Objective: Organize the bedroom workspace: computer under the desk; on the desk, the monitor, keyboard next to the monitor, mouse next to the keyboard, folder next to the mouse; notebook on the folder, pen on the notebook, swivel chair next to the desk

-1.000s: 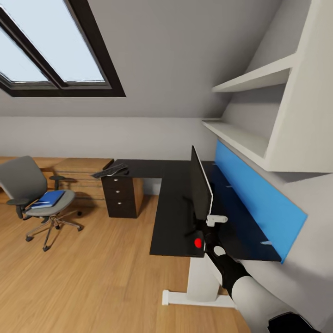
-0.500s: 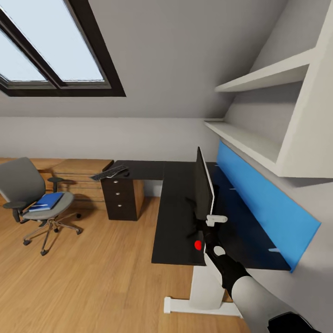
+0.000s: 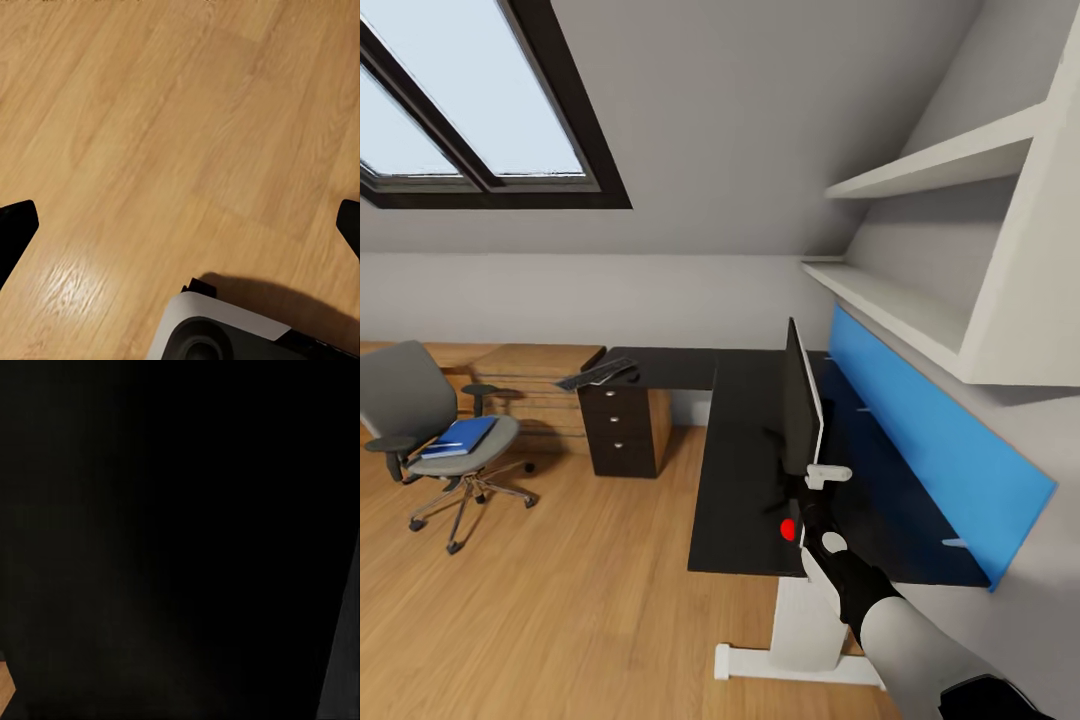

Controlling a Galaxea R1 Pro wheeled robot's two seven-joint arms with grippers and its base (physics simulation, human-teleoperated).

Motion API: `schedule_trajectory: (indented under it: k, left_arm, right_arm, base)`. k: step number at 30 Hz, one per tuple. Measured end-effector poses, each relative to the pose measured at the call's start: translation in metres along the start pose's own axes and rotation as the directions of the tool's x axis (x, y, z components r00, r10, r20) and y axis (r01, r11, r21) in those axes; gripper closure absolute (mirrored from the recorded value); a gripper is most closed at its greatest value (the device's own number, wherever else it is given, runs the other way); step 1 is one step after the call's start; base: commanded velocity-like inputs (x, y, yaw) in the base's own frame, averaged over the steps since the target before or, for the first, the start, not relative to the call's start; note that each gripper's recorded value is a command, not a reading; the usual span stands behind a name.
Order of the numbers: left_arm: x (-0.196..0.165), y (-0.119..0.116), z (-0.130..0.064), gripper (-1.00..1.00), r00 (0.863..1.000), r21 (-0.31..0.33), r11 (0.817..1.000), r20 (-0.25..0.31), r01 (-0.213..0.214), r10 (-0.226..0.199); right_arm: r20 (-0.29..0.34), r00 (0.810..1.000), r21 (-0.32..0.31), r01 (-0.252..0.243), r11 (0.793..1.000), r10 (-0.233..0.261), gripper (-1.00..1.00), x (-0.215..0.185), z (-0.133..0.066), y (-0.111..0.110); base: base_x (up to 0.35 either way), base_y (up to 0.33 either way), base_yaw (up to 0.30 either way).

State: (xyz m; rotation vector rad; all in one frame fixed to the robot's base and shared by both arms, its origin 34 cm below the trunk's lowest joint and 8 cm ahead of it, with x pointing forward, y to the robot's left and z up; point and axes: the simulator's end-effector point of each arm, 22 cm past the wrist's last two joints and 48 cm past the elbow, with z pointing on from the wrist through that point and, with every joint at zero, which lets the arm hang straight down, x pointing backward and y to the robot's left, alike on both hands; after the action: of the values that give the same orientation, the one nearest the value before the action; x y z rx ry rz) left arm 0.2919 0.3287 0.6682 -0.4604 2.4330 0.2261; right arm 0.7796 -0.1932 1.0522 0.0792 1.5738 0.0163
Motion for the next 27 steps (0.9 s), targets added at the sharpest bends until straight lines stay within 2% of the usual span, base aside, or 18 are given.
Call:
schedule_trajectory:
  k: [15, 27]
  left_arm:
    - [-0.0002, 0.0, 0.0, -1.0, 1.0, 0.0, 1.0, 0.001, 0.0, 0.0]
    - [-0.0002, 0.0, 0.0002, -1.0, 1.0, 0.0, 1.0, 0.0, 0.0, 0.0]
  right_arm:
    - [0.0, 1.0, 0.0, 0.001, 1.0, -0.001, -1.0, 0.0, 0.0, 0.0002]
    - [0.0, 1.0, -0.001, 0.001, 1.0, -0.001, -1.0, 0.0003, 0.0003, 0.0003]
  base:
    - [0.245, 0.0, 0.0]
    - [0.111, -0.042, 0.0]
